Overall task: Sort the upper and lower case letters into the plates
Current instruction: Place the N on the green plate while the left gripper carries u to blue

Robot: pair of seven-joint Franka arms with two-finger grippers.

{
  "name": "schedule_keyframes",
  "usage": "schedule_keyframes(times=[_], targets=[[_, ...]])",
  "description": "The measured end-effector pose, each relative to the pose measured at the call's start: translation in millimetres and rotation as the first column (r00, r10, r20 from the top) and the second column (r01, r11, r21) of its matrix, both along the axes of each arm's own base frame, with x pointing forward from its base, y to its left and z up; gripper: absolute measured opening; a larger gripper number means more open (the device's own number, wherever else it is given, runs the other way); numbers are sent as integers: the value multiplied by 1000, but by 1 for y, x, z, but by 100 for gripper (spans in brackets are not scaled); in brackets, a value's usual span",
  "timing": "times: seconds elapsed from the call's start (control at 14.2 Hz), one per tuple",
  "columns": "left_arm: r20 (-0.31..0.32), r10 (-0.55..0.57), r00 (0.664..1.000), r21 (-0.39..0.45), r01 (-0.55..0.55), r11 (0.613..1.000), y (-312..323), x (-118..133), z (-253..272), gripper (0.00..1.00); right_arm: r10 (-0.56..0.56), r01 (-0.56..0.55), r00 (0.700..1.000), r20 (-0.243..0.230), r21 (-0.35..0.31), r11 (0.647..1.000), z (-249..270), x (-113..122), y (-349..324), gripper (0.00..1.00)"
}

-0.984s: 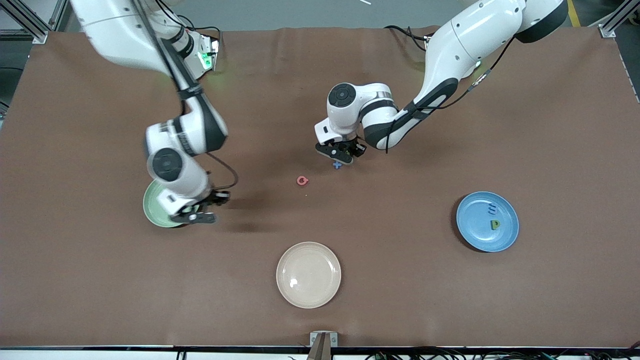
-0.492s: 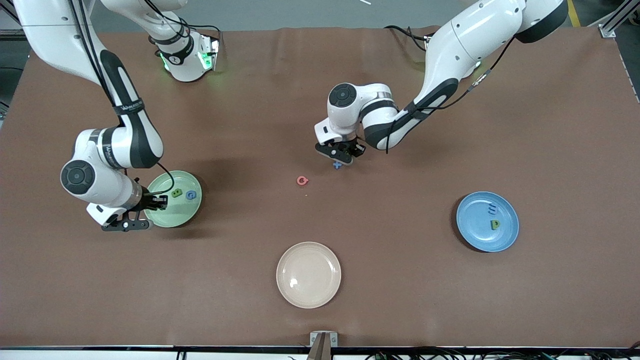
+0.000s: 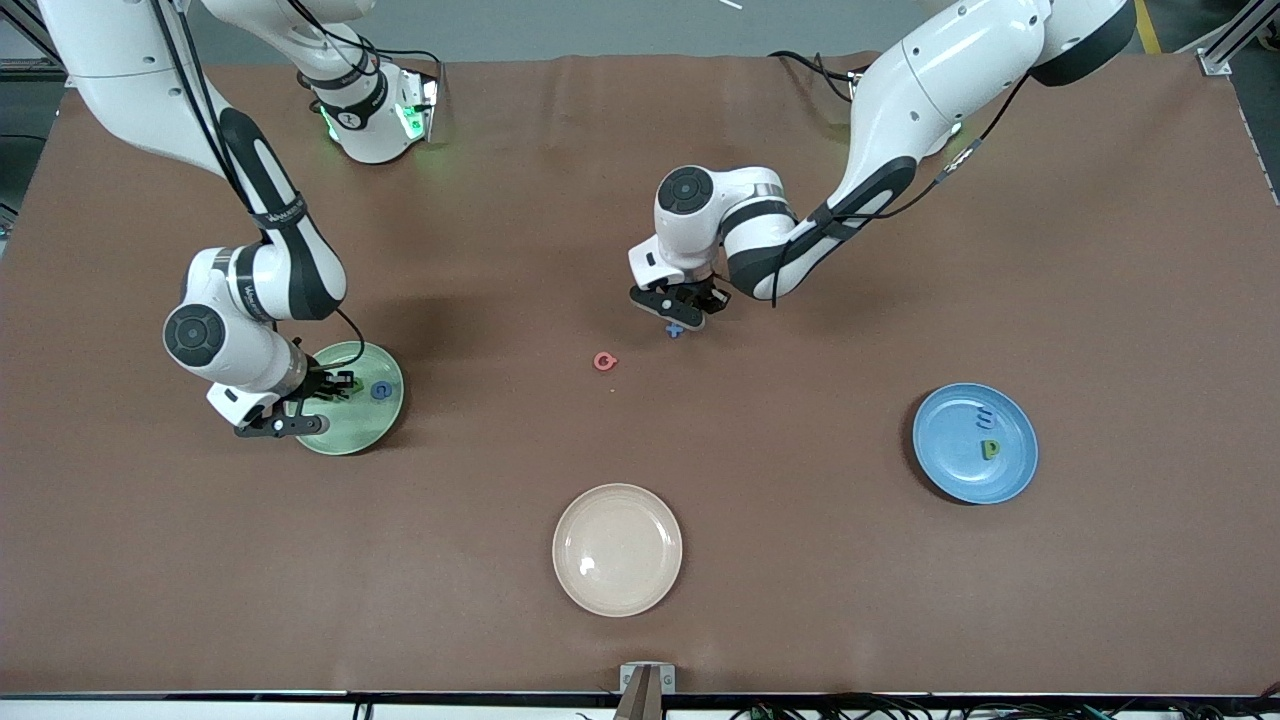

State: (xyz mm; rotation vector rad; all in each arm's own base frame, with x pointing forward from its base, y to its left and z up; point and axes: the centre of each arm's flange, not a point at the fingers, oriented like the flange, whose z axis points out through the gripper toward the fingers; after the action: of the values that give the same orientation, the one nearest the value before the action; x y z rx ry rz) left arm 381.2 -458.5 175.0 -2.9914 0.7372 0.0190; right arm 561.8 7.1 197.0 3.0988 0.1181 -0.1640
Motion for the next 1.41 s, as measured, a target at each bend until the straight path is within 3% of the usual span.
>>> schedule_keyframes(times=[0.35, 0.56, 0.7, 1.05, 1.27, 1.41], targets=[[18, 22, 1000, -3, -22, 1000, 6, 16, 8, 26, 2, -2, 1000, -17, 6, 1000, 0, -13, -25, 33], [30, 21, 999, 6, -21, 1000, 16, 31, 44, 26, 9, -9, 1000, -24, 9, 1000, -2, -16, -20, 33], [16, 3, 1000, 10, -3, 1000, 36, 50, 83, 26, 13, -13, 1000, -25, 11, 1000, -3, -16, -18, 46], [-46, -101, 994, 52, 103, 993, 145, 114, 151, 26, 24, -23, 999, -29, 12, 1000, 21, -4, -8, 96], [-83, -148, 986, 61, 153, 986, 219, 147, 165, 26, -65, 65, 997, -37, -13, 998, 63, 18, 37, 100], [-104, -180, 978, 53, 186, 981, 282, 169, 169, 26, -194, 193, 981, -4, -34, 981, 81, 22, 103, 100]])
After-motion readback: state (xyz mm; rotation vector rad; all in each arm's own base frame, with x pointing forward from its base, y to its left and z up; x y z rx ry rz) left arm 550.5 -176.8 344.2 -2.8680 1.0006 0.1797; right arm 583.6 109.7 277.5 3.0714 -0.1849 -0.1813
